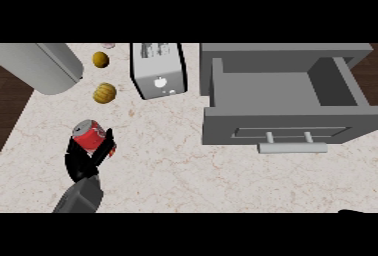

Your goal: Pick up the can, place it into the drawer and close the drawer

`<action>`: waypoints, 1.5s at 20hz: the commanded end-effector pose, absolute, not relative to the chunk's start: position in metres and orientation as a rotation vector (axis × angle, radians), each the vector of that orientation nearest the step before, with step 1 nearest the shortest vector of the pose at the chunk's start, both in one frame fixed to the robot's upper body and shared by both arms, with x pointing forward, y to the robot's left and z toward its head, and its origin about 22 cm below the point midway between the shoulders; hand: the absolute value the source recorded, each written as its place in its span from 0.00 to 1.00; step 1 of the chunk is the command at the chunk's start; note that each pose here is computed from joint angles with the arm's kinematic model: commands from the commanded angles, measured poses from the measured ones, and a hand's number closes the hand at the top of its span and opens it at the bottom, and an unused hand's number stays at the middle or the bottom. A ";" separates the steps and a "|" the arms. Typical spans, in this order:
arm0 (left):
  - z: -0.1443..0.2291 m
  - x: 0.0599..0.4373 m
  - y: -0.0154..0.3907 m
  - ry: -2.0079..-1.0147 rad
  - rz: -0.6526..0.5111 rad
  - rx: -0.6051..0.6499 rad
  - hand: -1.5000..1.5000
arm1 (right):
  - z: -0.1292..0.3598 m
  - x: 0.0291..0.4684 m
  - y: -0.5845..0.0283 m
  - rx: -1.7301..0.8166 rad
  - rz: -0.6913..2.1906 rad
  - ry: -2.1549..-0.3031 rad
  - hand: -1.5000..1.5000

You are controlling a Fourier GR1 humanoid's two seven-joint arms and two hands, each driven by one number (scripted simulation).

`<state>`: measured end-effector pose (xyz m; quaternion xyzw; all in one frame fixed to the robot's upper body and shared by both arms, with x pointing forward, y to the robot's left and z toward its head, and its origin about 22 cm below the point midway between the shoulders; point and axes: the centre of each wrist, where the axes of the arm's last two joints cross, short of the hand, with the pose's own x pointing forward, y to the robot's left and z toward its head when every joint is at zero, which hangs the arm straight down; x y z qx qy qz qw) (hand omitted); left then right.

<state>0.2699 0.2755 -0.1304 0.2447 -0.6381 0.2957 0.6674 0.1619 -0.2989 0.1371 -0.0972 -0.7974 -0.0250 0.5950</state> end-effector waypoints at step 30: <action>0.063 0.408 0.132 -1.699 -0.087 -0.178 1.00 | 0.141 0.169 -0.297 -0.285 -0.062 -1.859 0.00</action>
